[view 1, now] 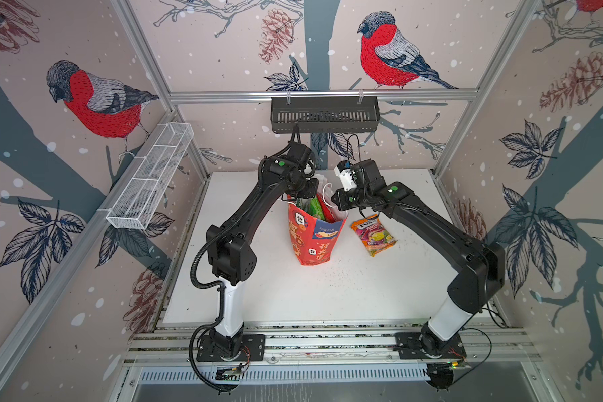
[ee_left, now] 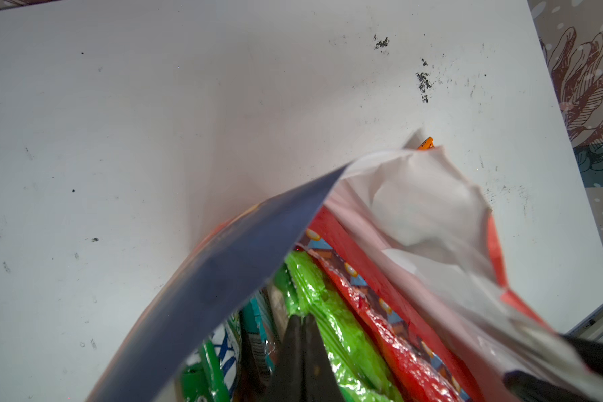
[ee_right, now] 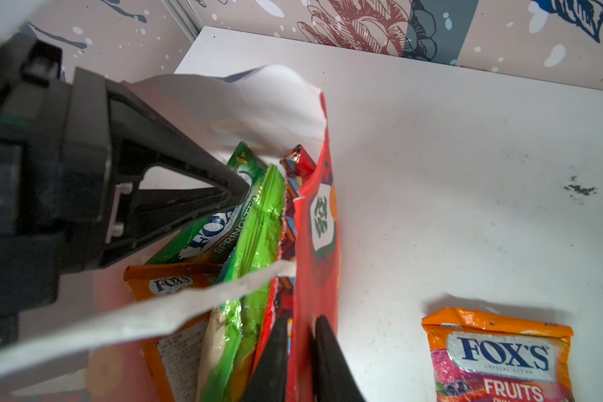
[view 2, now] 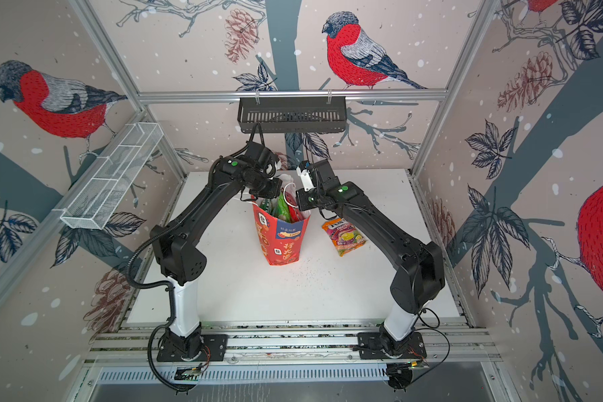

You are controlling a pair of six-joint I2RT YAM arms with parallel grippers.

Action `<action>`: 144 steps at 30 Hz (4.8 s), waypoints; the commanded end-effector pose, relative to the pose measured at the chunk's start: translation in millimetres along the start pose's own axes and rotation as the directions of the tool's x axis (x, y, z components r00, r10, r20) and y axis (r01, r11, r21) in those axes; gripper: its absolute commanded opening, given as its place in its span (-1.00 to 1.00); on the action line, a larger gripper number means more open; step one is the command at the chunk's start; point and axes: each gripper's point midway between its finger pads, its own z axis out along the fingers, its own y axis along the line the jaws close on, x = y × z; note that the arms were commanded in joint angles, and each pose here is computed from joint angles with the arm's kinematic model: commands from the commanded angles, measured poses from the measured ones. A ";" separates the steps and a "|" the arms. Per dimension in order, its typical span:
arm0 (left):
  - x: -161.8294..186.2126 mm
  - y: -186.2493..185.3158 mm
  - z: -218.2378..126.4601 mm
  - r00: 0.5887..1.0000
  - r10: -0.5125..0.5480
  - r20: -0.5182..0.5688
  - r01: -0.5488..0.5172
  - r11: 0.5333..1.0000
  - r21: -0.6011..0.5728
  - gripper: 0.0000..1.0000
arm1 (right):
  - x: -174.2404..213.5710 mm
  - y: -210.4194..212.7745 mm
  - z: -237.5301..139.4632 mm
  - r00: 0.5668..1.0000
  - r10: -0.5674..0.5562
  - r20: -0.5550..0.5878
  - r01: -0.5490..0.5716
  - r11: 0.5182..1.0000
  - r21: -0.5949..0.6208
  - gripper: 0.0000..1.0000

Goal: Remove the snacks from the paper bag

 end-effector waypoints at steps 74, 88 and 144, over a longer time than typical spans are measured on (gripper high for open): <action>32.7 92.3 -138.9 0.885 -0.294 0.362 0.341 0.937 -0.072 -0.32 | -82.7 157.9 -24.6 0.988 -0.116 0.097 0.146 0.906 -0.398 -0.02; 49.7 103.7 -126.4 0.908 -0.284 0.308 0.333 0.935 -0.121 -0.30 | -39.0 147.8 33.7 0.992 -0.100 -0.071 0.081 0.970 -0.230 -0.06; -28.4 3.9 -61.2 0.976 -0.062 0.207 0.034 0.990 0.135 -1.00 | -16.2 23.9 43.3 0.974 0.150 -0.167 -0.134 0.985 0.106 -0.36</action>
